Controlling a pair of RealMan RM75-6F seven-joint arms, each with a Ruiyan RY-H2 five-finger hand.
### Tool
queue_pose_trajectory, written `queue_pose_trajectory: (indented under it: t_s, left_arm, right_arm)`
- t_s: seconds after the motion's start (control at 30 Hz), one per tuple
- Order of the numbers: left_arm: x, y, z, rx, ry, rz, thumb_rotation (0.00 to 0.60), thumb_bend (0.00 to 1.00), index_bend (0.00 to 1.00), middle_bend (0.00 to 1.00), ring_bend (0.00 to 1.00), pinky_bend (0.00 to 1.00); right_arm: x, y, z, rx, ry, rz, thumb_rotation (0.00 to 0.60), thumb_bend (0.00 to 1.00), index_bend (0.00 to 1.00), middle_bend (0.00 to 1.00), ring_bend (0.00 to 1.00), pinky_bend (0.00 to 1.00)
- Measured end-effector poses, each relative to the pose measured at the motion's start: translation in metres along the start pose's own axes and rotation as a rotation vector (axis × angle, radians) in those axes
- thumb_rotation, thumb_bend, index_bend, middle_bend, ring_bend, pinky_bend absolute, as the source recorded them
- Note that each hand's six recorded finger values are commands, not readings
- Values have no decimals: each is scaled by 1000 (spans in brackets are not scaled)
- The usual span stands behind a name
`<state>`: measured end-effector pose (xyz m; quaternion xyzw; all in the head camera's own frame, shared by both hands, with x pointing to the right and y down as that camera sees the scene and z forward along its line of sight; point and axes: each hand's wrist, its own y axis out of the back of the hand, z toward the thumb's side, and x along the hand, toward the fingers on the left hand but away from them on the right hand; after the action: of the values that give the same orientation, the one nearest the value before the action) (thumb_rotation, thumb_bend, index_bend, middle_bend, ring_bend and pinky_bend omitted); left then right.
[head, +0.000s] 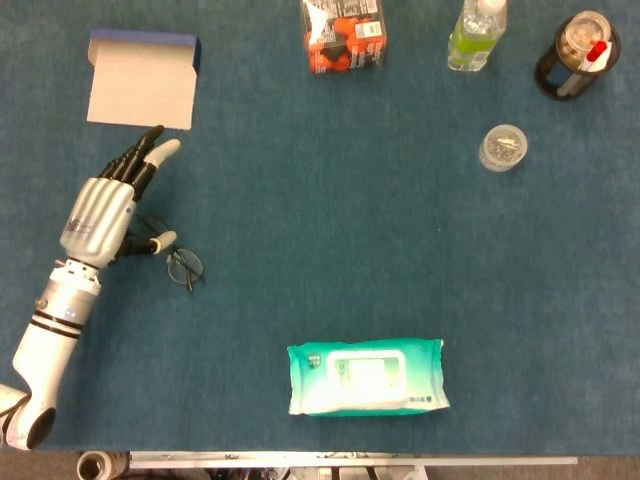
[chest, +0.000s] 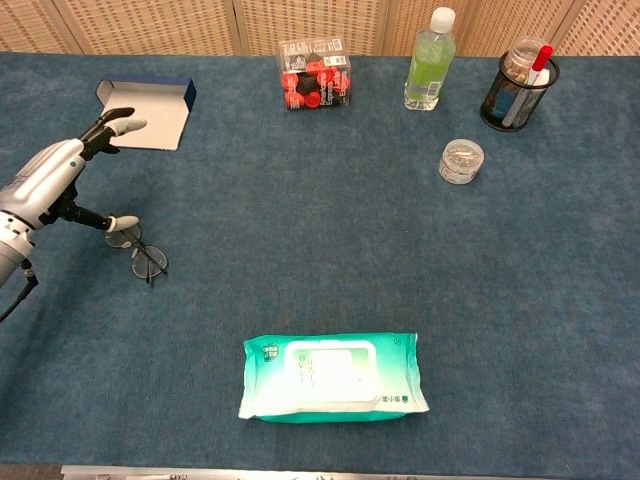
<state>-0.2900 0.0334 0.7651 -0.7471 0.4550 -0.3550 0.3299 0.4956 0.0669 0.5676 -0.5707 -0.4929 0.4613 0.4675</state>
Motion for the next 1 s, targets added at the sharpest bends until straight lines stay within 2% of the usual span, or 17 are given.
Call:
queue_pose_trajectory:
  t_s: [0.53, 1.0]
  left_arm:
    - [7, -21, -17, -1, 2, -30, 600, 23, 86, 0, 78, 151]
    - [7, -28, -24, -9, 22, -41, 600, 23, 86, 0, 77, 150]
  right_arm:
    - [1, 0, 1, 0, 3, 0, 600, 411, 586, 398, 365, 445]
    - [0, 1, 0, 0, 1, -2, 600, 411, 586, 398, 365, 445]
